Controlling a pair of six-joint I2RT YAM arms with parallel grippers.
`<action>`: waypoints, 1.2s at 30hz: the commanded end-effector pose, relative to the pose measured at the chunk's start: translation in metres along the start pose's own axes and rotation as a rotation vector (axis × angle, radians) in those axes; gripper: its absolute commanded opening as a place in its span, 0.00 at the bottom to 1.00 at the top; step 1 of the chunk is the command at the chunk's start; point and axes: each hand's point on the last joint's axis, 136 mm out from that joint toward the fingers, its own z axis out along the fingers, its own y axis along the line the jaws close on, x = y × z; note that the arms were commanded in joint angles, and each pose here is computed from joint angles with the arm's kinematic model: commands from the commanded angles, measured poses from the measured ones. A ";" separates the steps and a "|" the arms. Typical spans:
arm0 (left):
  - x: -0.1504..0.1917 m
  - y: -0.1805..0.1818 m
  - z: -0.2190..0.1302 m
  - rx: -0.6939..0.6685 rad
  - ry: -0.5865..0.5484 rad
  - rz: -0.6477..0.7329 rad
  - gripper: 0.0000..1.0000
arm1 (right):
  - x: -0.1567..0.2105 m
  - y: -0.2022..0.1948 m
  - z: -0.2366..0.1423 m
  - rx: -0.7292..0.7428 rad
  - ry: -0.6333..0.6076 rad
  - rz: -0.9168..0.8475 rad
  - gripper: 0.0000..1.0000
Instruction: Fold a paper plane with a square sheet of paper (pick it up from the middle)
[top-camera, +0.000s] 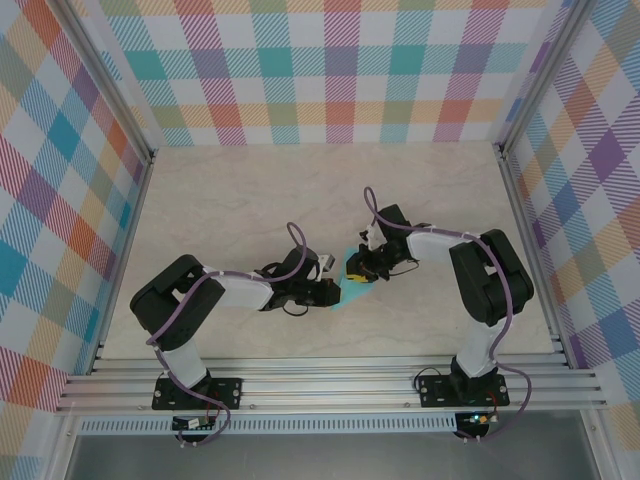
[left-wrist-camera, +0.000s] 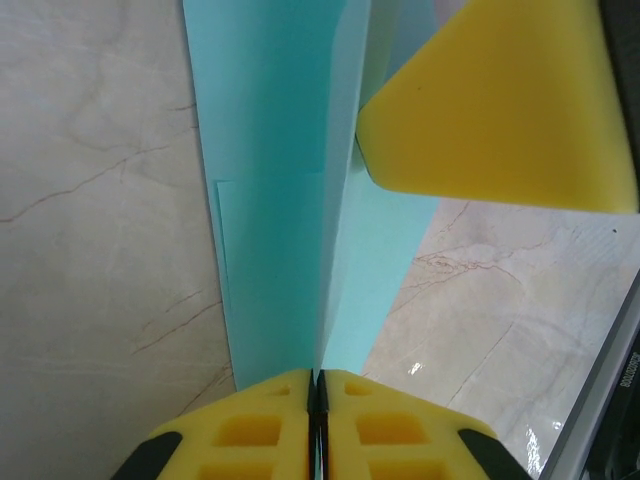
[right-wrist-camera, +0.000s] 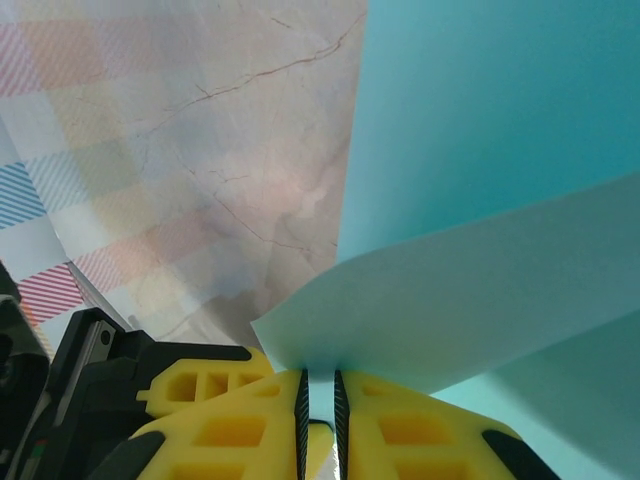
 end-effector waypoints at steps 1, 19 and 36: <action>0.003 0.010 -0.004 -0.025 0.008 -0.018 0.15 | -0.006 0.001 0.004 0.004 -0.002 -0.002 0.17; 0.015 0.004 -0.010 0.013 0.045 -0.004 0.03 | -0.007 -0.006 0.005 0.044 0.005 0.009 0.17; 0.023 0.021 0.000 -0.027 0.058 -0.082 0.00 | 0.001 0.016 0.007 -0.066 0.044 -0.031 0.20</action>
